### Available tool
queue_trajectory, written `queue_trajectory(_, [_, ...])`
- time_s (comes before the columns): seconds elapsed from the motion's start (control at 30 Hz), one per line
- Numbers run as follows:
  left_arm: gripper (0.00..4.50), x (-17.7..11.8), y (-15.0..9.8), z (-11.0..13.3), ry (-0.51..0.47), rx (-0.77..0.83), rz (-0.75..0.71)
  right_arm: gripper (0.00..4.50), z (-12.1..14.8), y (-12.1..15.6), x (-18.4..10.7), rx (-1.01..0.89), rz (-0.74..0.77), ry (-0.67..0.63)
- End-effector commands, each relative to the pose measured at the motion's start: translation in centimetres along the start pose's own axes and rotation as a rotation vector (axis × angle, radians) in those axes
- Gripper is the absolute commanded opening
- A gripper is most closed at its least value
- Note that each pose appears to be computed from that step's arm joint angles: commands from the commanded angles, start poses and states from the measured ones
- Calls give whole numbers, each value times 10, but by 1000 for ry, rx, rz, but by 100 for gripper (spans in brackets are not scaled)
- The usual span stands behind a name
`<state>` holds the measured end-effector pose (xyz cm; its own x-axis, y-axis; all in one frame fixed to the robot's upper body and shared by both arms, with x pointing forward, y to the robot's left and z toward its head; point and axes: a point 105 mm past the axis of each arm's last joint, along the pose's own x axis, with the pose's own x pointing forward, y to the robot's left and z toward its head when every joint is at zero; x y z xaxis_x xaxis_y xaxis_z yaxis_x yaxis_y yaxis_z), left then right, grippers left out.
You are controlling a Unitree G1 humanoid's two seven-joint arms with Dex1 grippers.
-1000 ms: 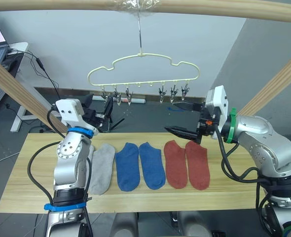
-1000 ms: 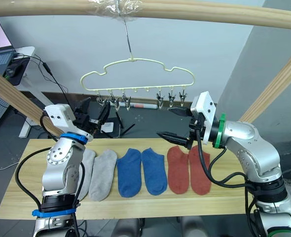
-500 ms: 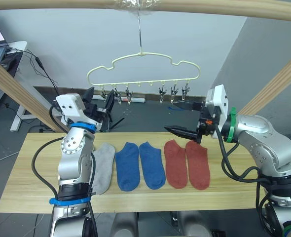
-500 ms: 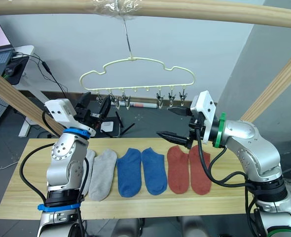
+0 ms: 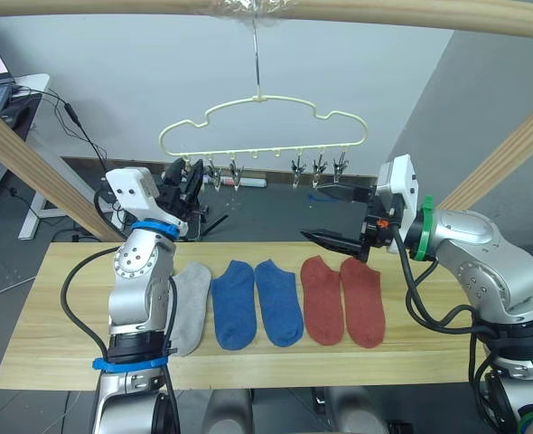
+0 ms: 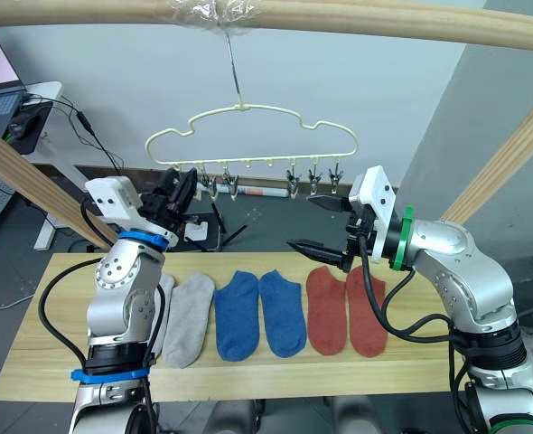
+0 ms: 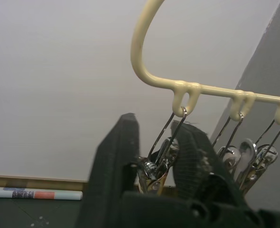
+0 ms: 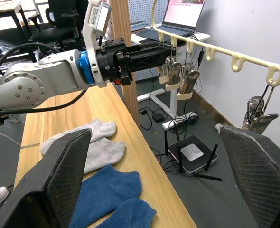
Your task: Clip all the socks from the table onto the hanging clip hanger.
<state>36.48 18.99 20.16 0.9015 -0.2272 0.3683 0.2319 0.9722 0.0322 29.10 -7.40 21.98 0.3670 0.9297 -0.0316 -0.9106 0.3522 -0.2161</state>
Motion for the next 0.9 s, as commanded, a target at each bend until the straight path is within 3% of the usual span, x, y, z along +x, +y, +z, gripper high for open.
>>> queue_trajectory(0.03, [35,2,-4,11,-47,10,-17,450,9,4,-6,-38,-5,-30])
queue_trajectory(0.13, [4,-1,0,13,-42,24,-13,450,-4,5,-11,-27,-40,16])
queue_trajectory(0.43, [1,-5,2,20,-25,71,-42,450,-115,-23,-53,31,-510,331])
queue_trajectory(0.6, [1,-6,1,20,-14,76,-60,450,-159,-33,-60,109,-671,388])
queue_trajectory(0.77, [1,-6,0,20,-2,75,-75,450,-184,-38,-61,206,-732,419])
queue_trajectory(0.9, [0,-7,0,19,10,77,-83,359,-201,-37,-66,253,-752,460])
